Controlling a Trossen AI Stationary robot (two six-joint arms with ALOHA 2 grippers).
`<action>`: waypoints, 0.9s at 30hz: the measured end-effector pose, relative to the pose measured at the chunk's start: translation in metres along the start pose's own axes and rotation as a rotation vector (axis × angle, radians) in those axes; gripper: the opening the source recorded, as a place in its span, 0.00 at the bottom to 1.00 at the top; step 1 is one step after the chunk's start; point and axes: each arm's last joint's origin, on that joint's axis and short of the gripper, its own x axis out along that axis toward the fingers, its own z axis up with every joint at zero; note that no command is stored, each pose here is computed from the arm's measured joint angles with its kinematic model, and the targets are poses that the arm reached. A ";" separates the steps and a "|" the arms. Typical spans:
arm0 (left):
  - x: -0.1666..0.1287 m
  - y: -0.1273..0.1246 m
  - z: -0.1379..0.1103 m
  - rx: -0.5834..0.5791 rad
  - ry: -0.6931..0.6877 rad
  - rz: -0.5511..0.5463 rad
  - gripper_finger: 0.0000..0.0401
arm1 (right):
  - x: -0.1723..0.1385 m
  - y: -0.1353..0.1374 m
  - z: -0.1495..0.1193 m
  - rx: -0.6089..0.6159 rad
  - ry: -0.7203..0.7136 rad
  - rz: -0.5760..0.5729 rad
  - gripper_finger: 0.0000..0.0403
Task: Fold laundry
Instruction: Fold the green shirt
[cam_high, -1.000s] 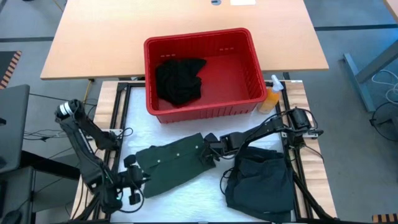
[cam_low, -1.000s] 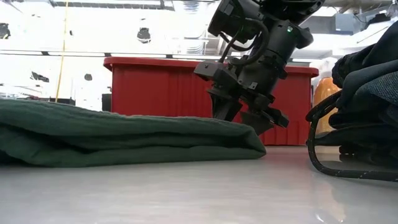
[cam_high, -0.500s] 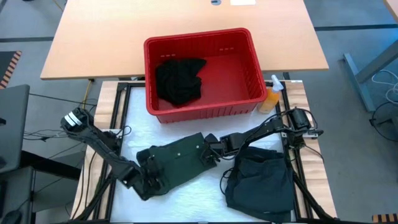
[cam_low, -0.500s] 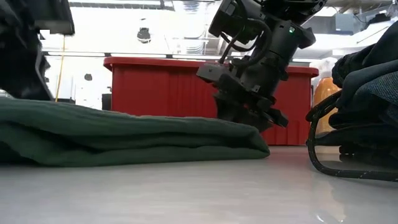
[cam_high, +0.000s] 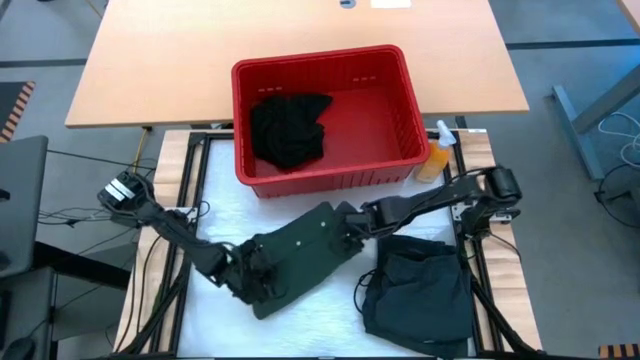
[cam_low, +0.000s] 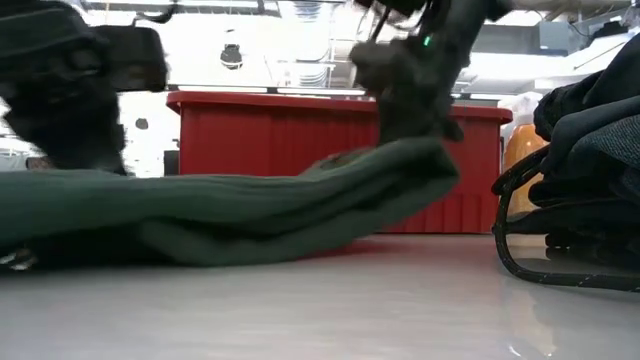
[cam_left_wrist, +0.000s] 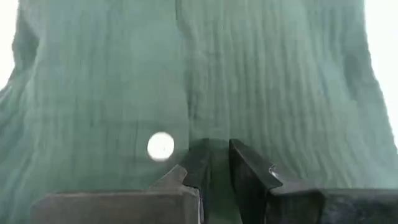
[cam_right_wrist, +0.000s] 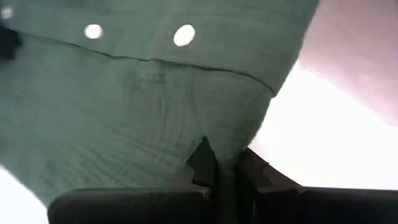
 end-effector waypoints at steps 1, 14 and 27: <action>0.002 0.000 0.005 0.002 -0.021 -0.019 0.11 | -0.009 0.002 0.001 -0.024 0.002 0.001 0.11; 0.019 0.009 0.072 0.069 -0.191 -0.244 0.11 | -0.088 0.053 0.002 -0.165 -0.081 0.068 0.11; 0.025 0.021 0.091 0.120 -0.192 -0.353 0.11 | -0.139 0.051 -0.007 -0.233 -0.036 -0.209 0.11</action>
